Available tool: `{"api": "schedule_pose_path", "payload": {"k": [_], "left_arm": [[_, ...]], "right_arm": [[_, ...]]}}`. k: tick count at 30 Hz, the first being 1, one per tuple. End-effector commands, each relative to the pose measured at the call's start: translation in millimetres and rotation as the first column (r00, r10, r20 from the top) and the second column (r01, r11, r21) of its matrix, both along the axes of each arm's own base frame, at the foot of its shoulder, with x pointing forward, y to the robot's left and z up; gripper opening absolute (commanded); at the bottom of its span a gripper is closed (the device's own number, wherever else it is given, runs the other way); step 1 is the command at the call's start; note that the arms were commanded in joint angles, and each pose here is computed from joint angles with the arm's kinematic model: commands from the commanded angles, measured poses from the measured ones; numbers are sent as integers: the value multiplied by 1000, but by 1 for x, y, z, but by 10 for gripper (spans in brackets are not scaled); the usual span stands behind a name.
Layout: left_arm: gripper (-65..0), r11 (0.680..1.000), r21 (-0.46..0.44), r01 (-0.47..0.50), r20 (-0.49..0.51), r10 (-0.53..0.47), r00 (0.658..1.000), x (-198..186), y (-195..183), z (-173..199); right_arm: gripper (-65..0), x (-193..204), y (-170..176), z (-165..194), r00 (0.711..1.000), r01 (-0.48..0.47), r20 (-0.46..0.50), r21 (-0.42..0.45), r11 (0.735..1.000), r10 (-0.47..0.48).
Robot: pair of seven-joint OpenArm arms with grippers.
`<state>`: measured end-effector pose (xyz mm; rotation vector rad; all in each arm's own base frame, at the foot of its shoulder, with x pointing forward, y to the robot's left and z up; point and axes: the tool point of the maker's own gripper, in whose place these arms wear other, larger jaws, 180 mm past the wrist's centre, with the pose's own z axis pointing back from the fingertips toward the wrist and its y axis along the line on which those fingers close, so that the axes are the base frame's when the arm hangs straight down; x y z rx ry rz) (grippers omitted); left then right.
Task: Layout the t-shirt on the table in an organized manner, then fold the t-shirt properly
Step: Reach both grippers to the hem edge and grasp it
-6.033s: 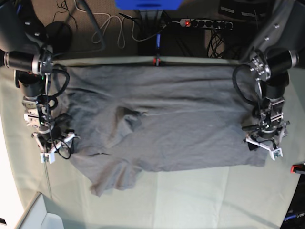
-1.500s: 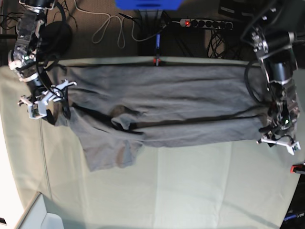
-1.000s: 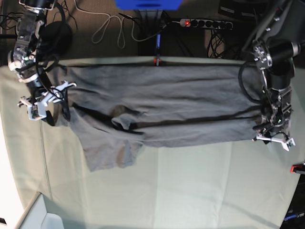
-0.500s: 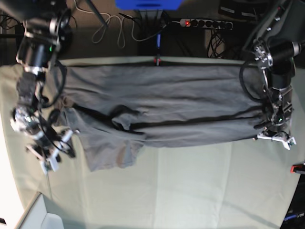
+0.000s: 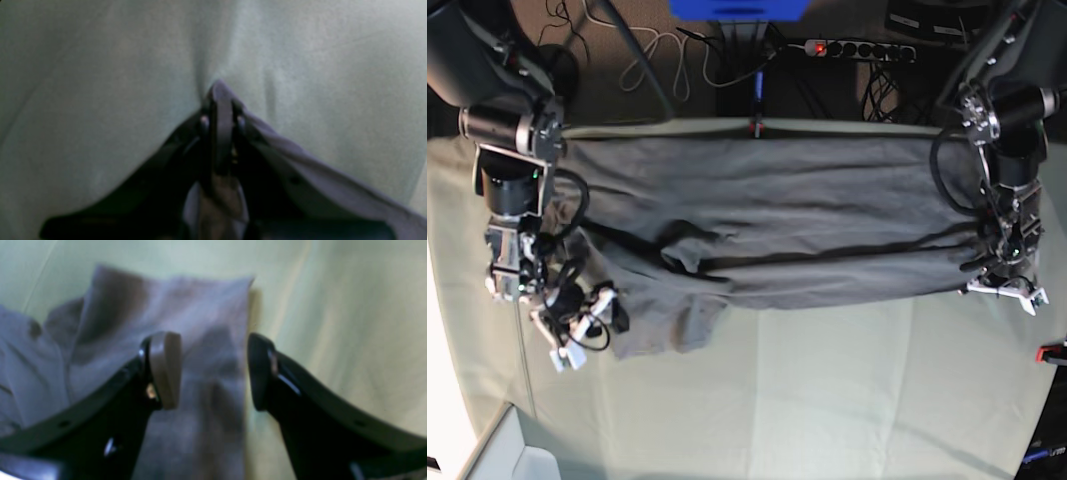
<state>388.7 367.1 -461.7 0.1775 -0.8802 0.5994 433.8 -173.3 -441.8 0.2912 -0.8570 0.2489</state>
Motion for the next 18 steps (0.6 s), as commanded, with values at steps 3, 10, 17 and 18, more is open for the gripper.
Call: {"api": "schedule_pose_path", "payload": {"k": [3, 10, 17, 18], "left_arm": [[-649, 1000, 26, -7, 42, 6, 999, 12, 10, 18], [-649, 1000, 26, -7, 42, 6, 999, 12, 10, 18], [-649, 1000, 26, -7, 42, 6, 999, 12, 10, 18], [-649, 1000, 26, -7, 42, 6, 999, 12, 10, 18]], "right_arm": [[-327, 16, -20, 11, 995, 85, 60, -2, 996, -84], [-332, 5, -12, -8, 995, 97, 23, 35, 995, -97], [-538, 10, 0, -4, 996, 86, 33, 52, 995, -88], [-592, 11, 0, -3, 995, 86, 36, 52, 995, -88]]}}
